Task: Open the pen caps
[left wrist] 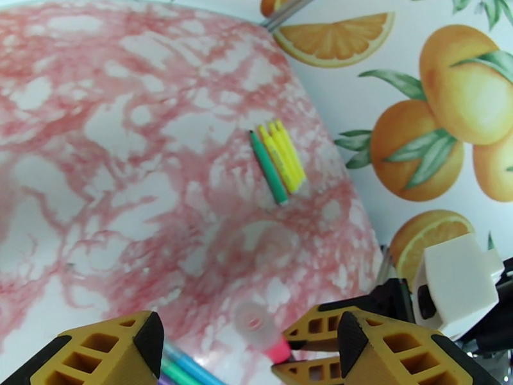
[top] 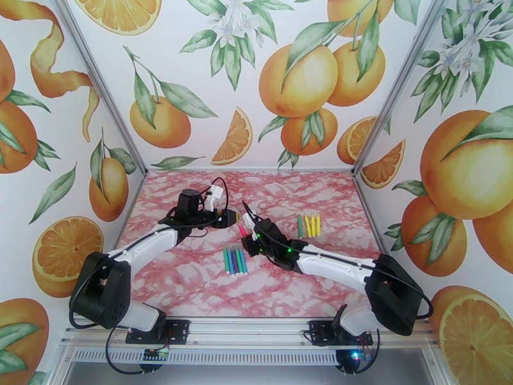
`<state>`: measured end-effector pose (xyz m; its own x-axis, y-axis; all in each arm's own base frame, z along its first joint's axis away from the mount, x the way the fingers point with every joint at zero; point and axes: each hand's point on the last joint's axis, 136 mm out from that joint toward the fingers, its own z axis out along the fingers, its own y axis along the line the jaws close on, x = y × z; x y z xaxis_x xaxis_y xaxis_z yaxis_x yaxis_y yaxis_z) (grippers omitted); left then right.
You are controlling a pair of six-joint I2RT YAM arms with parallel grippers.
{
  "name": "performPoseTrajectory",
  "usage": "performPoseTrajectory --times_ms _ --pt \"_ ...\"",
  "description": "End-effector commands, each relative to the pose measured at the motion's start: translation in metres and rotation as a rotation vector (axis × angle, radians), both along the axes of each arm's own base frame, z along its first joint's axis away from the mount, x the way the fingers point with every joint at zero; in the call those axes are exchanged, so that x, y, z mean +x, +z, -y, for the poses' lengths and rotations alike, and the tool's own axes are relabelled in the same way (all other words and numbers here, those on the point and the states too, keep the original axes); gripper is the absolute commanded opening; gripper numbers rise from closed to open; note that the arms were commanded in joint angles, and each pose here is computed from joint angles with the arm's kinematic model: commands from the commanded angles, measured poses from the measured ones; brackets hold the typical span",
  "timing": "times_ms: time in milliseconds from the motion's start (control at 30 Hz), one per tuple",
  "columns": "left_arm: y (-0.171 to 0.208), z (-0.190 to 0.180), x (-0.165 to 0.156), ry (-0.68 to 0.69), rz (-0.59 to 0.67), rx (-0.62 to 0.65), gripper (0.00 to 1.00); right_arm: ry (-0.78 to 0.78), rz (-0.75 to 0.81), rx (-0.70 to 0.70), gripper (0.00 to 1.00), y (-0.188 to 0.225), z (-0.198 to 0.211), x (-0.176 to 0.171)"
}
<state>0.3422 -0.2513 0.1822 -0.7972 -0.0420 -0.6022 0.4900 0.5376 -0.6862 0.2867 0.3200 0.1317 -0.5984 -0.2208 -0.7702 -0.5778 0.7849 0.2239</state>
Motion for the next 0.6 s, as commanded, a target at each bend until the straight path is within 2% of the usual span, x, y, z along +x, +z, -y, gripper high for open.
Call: performPoseTrajectory --times_ms 0,200,567 --pt "0.018 0.015 0.002 -0.059 0.037 -0.046 0.71 0.032 0.043 0.059 0.18 0.02 -0.007 0.0" --pt "0.016 0.026 -0.001 -0.087 0.032 -0.039 0.66 0.031 0.067 0.086 0.19 0.026 -0.006 -0.001" --pt "0.021 0.035 -0.002 -0.116 0.029 -0.061 0.47 0.02 0.088 0.093 0.18 0.027 -0.004 0.001"
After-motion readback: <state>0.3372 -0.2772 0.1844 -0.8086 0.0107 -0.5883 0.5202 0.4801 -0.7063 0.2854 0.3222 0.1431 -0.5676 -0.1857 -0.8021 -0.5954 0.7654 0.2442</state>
